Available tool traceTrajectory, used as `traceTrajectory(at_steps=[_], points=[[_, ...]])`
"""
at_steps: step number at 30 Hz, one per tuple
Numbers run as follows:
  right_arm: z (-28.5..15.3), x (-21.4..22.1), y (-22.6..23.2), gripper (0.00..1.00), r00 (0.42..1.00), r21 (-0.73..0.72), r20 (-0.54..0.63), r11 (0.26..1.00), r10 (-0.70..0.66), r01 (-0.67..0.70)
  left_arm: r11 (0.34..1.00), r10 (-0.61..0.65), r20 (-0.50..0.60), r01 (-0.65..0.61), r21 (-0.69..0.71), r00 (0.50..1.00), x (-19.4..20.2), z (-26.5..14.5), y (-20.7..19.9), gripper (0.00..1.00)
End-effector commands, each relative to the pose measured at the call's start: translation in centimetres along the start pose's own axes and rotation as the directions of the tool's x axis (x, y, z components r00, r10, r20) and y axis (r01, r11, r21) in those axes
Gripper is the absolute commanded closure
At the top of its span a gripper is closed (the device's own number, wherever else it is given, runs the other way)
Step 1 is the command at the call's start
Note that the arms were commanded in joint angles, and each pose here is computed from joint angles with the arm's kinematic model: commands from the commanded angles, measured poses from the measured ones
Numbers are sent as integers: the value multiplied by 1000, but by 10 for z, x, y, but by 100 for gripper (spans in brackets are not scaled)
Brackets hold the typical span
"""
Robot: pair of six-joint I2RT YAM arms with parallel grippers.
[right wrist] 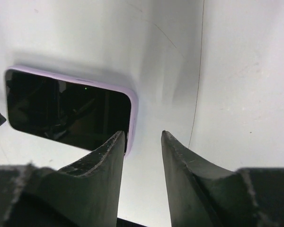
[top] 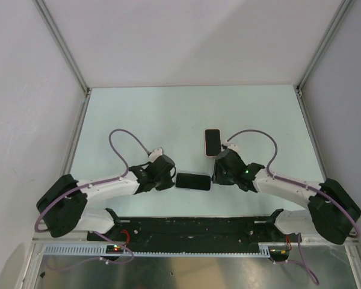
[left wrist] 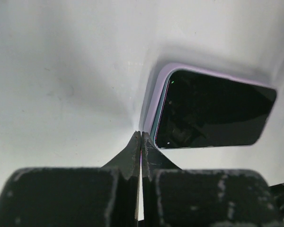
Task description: Put the phone into the phone case
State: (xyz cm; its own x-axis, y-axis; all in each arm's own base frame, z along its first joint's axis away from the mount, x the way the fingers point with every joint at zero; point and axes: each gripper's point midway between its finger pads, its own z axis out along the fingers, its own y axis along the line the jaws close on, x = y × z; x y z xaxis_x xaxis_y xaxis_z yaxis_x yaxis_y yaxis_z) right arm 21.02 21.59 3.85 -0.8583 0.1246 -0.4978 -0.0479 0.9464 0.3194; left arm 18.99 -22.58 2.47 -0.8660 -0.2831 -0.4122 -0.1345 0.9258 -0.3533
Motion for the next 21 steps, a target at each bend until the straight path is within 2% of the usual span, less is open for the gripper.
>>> traceTrajectory(at_steps=[1, 7, 13, 16, 21], points=[[-28, -37, 23, 56, 986, -32, 139, 995, -91, 96, 995, -77, 53, 74, 60, 996, -25, -11, -4, 100], [-30, -21, 97, 57, 929, -86, 139, 931, -342, 356, 985, -165, 113, 158, 63, 980, -56, -18, 17, 100], [-16, 8, 160, 62, 860, -141, 120, 849, -496, 509, 964, -266, 164, 258, 66, 950, -80, -24, 47, 100], [-6, 20, 173, 68, 831, -121, 93, 822, -549, 557, 959, -282, 173, 273, 72, 944, -85, -27, 53, 100], [10, 30, 175, 70, 812, -53, 50, 811, -581, 583, 955, -296, 184, 286, 80, 937, -89, -30, 61, 100]])
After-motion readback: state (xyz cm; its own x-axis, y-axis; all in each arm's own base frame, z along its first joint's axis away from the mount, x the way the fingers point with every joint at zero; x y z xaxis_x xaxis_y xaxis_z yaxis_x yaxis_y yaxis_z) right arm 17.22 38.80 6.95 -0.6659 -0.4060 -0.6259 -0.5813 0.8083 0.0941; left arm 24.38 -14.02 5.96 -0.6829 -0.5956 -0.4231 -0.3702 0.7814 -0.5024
